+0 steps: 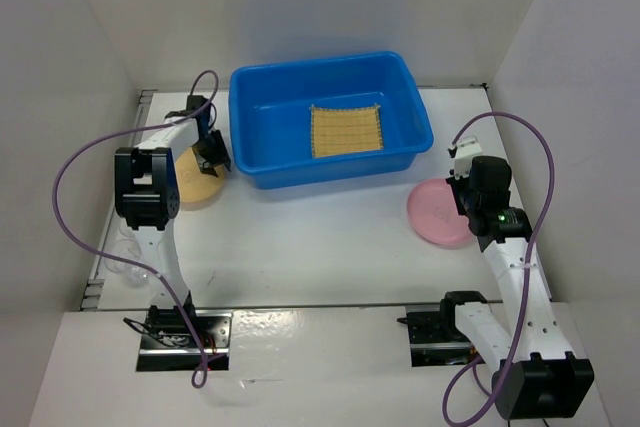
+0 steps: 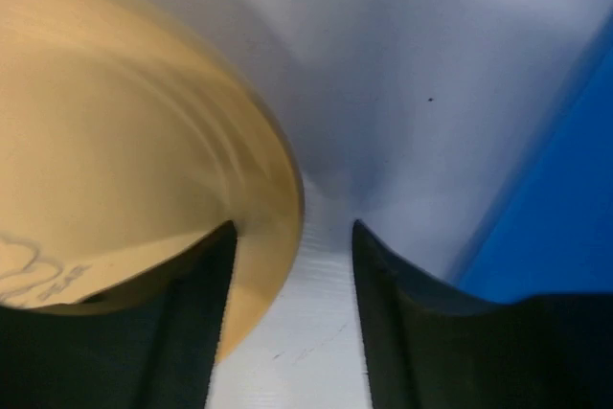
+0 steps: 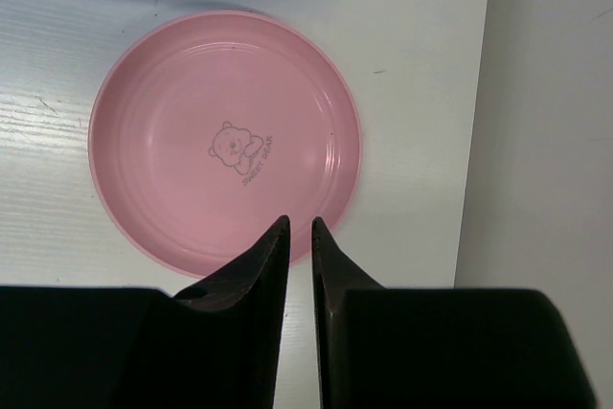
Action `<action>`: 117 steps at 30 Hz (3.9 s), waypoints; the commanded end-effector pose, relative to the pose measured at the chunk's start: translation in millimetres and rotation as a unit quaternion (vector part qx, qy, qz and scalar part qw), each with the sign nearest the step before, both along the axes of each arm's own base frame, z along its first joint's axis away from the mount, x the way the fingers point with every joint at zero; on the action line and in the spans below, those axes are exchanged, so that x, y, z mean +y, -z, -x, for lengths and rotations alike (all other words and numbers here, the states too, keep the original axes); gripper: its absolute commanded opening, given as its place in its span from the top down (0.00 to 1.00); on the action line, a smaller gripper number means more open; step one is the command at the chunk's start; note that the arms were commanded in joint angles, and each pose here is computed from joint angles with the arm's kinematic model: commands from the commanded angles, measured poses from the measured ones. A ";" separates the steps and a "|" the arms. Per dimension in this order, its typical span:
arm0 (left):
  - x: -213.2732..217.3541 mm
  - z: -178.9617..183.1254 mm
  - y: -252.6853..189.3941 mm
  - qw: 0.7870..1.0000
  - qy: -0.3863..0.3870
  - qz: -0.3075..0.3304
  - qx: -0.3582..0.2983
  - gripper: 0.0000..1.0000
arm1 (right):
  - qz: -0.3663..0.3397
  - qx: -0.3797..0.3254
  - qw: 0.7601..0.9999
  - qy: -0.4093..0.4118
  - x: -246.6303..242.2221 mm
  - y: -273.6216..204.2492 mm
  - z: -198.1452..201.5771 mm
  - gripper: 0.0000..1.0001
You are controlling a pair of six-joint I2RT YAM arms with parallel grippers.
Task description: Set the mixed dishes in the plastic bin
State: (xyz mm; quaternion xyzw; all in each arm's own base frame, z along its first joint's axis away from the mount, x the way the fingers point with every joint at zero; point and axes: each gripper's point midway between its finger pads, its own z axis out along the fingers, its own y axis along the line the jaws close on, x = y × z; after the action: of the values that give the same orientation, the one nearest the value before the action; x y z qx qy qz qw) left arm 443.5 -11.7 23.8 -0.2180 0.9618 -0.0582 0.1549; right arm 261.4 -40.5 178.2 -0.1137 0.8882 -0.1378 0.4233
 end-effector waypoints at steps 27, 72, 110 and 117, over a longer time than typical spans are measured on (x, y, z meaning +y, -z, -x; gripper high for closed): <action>24.9 -20.6 -37.5 0.997 0.025 -0.077 -0.004 1.00 | 0.004 -0.025 1.000 0.005 -3.4 -9.3 -8.6 0.79; 42.9 -38.2 -119.9 0.980 0.010 -0.196 -0.029 1.00 | 0.004 -0.025 1.000 0.005 -3.4 -9.3 -8.6 0.79; -326.4 -67.0 -154.2 0.905 0.323 -0.091 -0.262 1.00 | 0.004 -0.025 1.000 0.005 -3.4 -7.7 -6.8 0.79; -342.1 -95.4 -140.8 0.888 0.330 -0.098 -0.306 1.00 | 0.004 -0.002 1.000 0.005 -3.4 4.2 -9.9 0.79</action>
State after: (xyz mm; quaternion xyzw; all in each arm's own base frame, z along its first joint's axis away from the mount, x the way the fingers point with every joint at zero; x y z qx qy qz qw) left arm 510.1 -348.1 137.7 0.1529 0.9161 -0.0720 0.3637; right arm 262.1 -40.5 171.1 -0.1155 0.8936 -0.1365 0.4117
